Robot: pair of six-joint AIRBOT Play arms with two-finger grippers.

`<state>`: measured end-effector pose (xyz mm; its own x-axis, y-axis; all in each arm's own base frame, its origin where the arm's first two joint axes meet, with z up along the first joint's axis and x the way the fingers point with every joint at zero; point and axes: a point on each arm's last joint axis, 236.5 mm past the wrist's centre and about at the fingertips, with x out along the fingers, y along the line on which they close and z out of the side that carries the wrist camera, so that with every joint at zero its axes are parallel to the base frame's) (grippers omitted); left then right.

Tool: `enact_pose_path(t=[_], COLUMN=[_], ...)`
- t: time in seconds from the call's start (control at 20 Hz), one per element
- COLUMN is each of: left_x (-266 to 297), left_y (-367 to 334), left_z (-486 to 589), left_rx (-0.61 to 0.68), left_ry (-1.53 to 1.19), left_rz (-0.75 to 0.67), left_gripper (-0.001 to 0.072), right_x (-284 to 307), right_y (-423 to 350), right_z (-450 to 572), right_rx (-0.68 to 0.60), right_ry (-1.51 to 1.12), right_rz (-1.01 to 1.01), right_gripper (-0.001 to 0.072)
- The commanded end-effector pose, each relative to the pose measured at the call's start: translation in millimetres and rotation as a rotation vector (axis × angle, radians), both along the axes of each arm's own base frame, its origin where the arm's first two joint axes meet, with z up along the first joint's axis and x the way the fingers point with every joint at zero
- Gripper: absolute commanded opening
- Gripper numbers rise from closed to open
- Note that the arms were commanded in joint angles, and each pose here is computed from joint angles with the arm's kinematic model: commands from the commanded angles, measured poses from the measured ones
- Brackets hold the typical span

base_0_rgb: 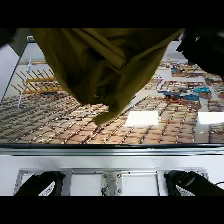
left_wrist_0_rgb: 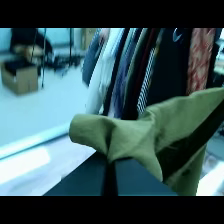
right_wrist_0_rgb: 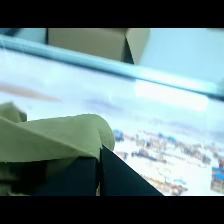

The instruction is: Fold the clothes and pants, and hang the long-sleeved shirts on hangers.

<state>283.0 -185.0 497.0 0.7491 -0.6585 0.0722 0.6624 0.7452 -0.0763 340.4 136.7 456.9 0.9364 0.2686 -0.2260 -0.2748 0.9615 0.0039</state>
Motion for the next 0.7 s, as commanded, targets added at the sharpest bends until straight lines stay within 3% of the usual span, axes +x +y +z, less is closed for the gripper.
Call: enact_pose_path(t=[0.0,0.15,0.3,0.5,0.65], left_x=[-36,-15,42,123,152], left_y=[0,-5,-3,-14,-32], left_z=[52,50,2,-133,-252], left_rx=[-0.042,-0.019,0.055,0.183,0.282], left_ry=[-0.127,-0.085,0.094,0.439,0.718], left_rz=[-0.034,-0.023,0.060,0.084,0.053], left_gripper=[0.0013,0.0013,0.0013,0.0014,0.0014], right_x=[-41,-47,-37,-30,-32], right_y=[-26,-32,-31,-41,-35], right_z=[42,36,-18,-139,-228], right_rx=[0.092,0.103,0.031,-0.137,-0.235], right_ry=[-0.106,-0.075,0.096,0.482,0.701], right_rz=[-0.006,-0.019,-0.050,-0.134,-0.135], right_gripper=[0.0012,0.0012,0.0012,0.0012,0.0012])
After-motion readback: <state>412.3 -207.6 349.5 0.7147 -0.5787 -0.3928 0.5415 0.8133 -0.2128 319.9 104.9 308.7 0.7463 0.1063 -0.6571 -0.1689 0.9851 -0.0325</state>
